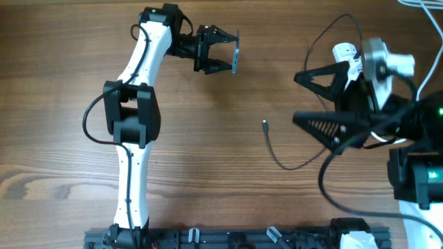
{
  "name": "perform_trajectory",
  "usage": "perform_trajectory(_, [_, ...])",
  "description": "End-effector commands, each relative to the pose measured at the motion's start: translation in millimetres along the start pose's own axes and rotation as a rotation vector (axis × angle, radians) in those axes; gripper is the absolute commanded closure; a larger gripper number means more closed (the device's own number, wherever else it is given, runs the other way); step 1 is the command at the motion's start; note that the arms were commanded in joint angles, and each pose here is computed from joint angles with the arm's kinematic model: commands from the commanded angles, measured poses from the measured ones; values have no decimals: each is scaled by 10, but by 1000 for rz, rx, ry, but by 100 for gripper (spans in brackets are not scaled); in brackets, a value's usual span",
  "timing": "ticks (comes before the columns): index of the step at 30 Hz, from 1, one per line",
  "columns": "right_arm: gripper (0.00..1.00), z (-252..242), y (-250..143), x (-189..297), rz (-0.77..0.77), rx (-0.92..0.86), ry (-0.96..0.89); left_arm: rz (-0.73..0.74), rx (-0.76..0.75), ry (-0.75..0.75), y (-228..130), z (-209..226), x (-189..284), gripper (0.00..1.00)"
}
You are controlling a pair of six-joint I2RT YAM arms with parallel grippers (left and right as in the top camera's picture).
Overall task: Plug charger to phone and switch on socket
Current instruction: 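Swing the right gripper toward the phone held by the left gripper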
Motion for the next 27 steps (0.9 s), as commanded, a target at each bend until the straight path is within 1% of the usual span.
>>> perform_trajectory(1, [0,-109,44,-35,-59,-182,-64,5,-53,-58,-167,-320,69,36])
perform_trajectory(5, [1,-525,-64,-97,-119,-279,-261,5,-53,-58,-167,-320,69,36])
perform_trajectory(8, [1,-862,-197,-114,-131,-309,-473,5,-53,-58,-167,-320,69,36])
perform_trajectory(12, [0,-1289,-377,-82,-68,-347,-870,5,-53,-58,-167,-320,69,36])
perform_trajectory(15, [0,-1449,-469,-31,-6,-415,-1097,5,-54,-58,-167,-320,69,36])
perform_trajectory(17, [1,-1517,-516,-43,51,-456,-1187,5,-54,-58,-167,-320,69,36])
perform_trajectory(20, [0,-1607,-545,-230,148,-473,-1227,5,-54,-58,-167,-320,69,36])
perform_trajectory(22, [0,-1648,-528,-452,176,-471,-1186,5,-54,-58,-167,-320,69,36])
perform_trajectory(24, [0,-1600,-528,-698,213,-469,-1066,5,-54,-58,-167,-320,69,36])
perform_trajectory(25, [0,-1532,-511,-873,253,-433,-955,5,-54,-58,-167,-320,69,36])
perform_trajectory(27, [1,-1486,-384,-1059,238,-370,-852,5,-54,-58,-167,-320,69,36])
Point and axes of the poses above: each gripper's point midway between its finger pads, its own x axis back along the fingers, its own z axis along the line the jaws close on, y = z × x, the point moved 1 cm from there along x, back along the fingers, and after that the axes turned 14 degrees about -x, right-handed, at the moved point
